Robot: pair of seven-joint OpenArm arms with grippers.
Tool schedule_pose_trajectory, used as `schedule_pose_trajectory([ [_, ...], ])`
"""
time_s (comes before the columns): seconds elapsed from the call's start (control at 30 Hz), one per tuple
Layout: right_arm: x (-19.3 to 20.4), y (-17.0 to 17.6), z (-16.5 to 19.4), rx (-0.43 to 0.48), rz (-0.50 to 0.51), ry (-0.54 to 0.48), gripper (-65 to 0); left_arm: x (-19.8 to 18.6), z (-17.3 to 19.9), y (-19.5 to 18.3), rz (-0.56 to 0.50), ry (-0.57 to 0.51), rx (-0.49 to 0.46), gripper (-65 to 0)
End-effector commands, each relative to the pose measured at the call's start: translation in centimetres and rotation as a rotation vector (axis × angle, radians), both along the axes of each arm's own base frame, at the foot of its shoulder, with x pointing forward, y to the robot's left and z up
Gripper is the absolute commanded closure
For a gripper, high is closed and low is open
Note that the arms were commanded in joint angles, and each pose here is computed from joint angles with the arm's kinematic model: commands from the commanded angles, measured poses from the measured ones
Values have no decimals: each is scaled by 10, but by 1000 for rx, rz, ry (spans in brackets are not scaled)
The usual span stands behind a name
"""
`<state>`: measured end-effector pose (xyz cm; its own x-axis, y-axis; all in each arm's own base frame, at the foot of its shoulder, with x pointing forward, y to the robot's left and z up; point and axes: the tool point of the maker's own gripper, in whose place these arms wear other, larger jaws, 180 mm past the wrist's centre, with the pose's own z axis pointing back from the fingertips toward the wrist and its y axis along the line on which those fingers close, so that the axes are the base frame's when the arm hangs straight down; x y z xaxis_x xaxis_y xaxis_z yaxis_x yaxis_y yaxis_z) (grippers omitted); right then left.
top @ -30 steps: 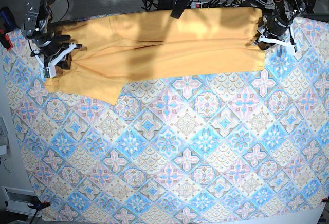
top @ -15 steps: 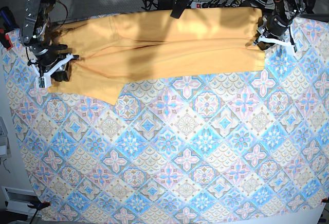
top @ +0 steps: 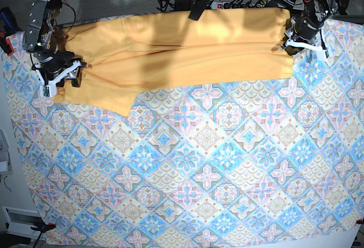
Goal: Fold the T-shirt properly
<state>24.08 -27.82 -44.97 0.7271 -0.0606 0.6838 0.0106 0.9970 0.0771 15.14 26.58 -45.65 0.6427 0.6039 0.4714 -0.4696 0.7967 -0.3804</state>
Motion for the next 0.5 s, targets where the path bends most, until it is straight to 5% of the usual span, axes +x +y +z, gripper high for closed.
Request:
schedule_pose_trajectory([
  [0.0, 7, -7, 9, -12, 5, -31, -328, 5, 7, 6, -1, -28, 19, 0],
  [0.2, 7, -9, 0, 2, -8, -8, -318, 5, 7, 6, -2, -28, 19, 0],
  [0.47, 8, -7, 1, 8, 2, -12, -20, 5, 7, 6, -1, -28, 19, 0],
])
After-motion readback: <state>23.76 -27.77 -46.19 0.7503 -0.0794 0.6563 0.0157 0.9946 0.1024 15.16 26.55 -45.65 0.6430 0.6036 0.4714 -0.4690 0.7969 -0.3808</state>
